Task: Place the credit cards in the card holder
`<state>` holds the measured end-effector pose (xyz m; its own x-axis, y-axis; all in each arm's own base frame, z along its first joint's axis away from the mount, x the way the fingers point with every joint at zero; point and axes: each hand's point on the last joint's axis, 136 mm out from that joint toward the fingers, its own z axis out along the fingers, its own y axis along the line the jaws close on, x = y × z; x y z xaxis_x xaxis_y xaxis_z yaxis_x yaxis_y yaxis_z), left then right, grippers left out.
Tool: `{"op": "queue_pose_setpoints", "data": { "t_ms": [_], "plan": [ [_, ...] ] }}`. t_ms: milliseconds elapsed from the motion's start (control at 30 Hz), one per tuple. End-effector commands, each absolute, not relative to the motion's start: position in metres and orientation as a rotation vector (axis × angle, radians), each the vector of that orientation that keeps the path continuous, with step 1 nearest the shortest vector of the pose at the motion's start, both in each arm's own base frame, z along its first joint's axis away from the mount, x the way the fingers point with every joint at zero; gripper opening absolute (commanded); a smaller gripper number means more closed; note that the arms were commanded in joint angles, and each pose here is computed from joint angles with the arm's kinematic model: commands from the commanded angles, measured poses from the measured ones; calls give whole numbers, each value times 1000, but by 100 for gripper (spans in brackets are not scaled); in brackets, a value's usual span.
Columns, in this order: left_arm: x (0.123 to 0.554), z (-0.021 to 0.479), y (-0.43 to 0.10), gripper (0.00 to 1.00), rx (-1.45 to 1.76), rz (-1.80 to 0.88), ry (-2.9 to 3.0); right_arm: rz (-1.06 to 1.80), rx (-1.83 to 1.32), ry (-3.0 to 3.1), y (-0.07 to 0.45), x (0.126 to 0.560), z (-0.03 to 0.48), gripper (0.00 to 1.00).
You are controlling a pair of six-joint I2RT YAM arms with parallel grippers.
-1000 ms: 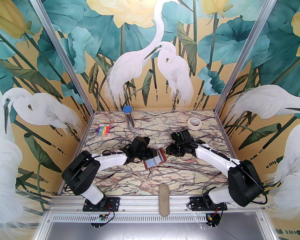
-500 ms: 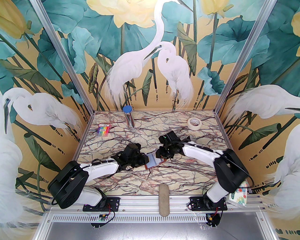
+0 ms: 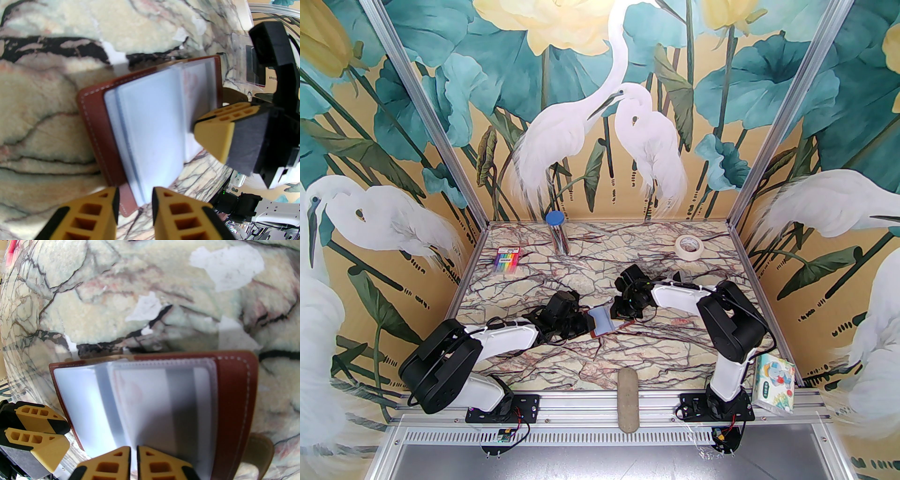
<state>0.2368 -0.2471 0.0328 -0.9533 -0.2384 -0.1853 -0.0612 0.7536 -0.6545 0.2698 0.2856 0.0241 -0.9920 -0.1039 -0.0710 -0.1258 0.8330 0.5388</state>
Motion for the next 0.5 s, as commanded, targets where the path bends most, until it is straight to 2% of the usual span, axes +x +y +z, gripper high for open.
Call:
{"op": "queue_pose_setpoints", "data": {
  "t_ms": [0,200,300,467],
  "plan": [
    [240,35,-248,31,-245,-1005,2683,739,-194,2994,271,271,12,14],
    [243,44,-248,31,-230,-995,2671,764,-181,2995,273,271,10,14],
    [245,51,-246,31,-221,-980,2659,830,-188,2949,280,274,27,14],
    [249,61,-245,31,-215,-979,2641,873,-199,2882,285,280,61,20]
  ]
}}
